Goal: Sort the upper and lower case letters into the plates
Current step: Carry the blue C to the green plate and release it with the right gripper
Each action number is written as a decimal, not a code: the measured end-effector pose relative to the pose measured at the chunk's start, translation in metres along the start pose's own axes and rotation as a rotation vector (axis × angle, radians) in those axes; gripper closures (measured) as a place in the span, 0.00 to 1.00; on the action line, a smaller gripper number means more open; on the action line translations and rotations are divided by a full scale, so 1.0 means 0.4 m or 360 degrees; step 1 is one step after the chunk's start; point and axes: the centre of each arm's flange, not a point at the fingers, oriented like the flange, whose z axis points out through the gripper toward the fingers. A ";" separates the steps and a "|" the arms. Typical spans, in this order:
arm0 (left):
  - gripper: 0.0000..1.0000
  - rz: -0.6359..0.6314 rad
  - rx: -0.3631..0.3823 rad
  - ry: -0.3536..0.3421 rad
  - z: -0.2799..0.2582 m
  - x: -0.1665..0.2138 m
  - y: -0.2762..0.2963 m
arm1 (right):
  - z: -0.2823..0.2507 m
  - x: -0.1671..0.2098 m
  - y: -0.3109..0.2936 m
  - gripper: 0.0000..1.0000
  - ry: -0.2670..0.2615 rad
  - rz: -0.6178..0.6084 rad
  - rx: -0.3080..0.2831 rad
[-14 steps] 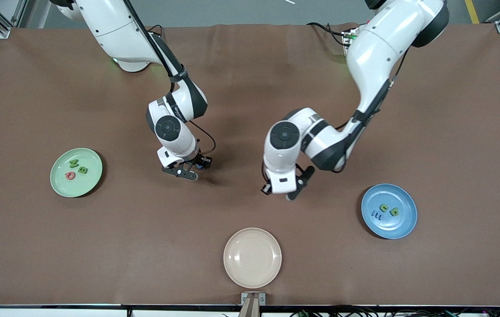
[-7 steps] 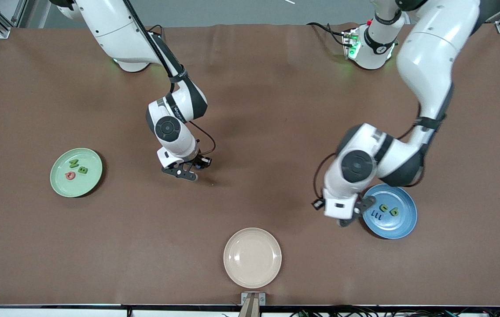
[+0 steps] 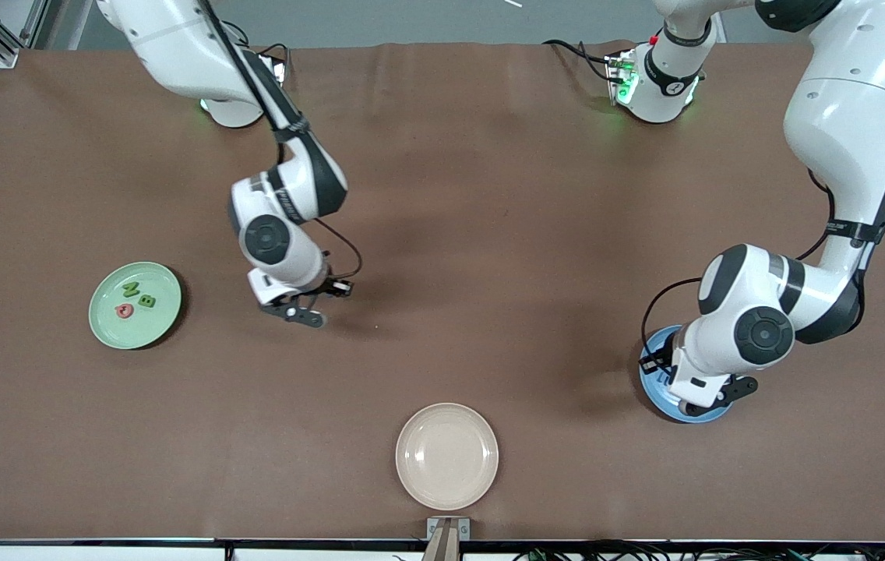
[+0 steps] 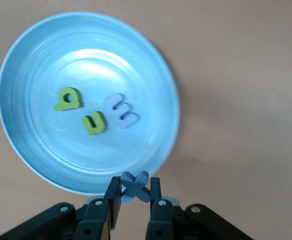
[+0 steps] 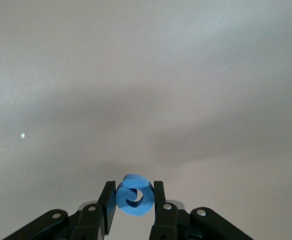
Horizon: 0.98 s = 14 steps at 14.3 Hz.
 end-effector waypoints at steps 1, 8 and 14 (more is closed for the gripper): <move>0.73 0.0031 0.0016 -0.0011 0.025 -0.002 -0.019 | -0.066 0.038 0.080 0.66 0.0002 -0.0055 -0.0014; 0.73 0.0203 0.0181 -0.0021 0.123 -0.008 -0.116 | -0.069 0.185 0.632 0.66 -0.0034 -0.0310 0.0018; 0.48 0.0214 0.0173 0.0000 0.131 -0.005 -0.127 | 0.071 0.161 0.873 0.66 0.0099 -0.0391 0.0025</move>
